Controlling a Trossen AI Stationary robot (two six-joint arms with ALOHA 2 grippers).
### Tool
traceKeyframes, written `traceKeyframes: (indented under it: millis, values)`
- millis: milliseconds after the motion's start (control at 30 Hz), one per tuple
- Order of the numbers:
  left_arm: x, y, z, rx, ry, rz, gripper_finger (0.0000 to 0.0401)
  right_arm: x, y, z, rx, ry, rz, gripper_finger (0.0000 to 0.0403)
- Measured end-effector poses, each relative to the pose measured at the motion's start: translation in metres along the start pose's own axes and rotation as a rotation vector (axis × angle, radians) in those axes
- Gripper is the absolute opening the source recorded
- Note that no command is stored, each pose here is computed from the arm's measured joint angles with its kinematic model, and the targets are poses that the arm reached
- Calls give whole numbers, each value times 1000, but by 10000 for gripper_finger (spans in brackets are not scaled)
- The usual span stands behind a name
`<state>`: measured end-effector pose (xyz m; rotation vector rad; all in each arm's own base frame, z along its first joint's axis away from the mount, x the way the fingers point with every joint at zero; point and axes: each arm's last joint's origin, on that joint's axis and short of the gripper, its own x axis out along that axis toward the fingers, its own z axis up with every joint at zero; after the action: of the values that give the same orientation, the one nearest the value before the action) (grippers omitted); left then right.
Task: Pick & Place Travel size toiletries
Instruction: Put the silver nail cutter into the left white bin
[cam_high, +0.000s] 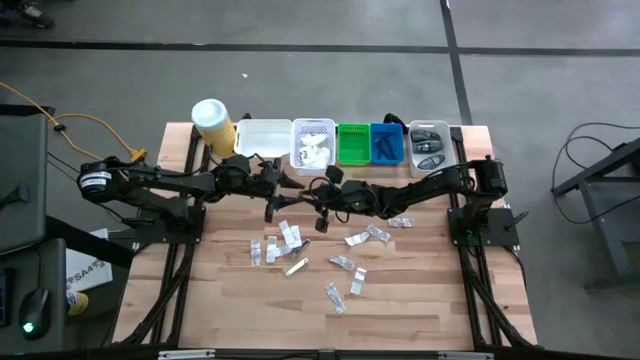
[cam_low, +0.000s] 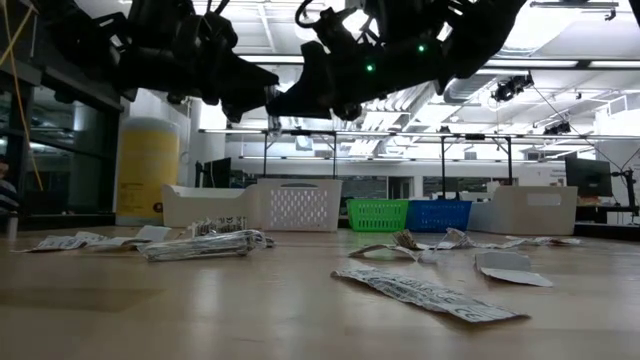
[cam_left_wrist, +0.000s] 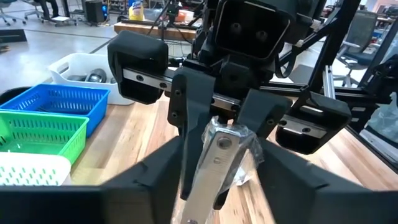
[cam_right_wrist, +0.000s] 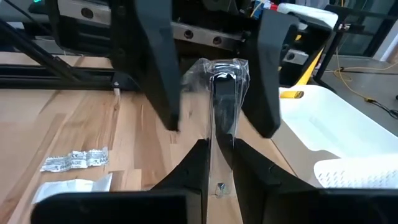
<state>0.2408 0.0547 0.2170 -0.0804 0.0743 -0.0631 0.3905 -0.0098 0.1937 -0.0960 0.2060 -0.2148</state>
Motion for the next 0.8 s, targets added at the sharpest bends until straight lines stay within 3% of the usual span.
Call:
traceKeyframes:
  millis: [233,433,633,800]
  values:
    - [0,0,0,17,-3,4,47,0,0,1,21,-6,9,40]
    - [0,0,0,12,-4,6,43,0,0,0,34,-2,8,50]
    - [0,1,-1,-6,8,28,43,-4,-2,2,61,46,-45,196]
    - [-4,10,-3,62,43,214,43,-23,-8,11,136,185,-125,301]
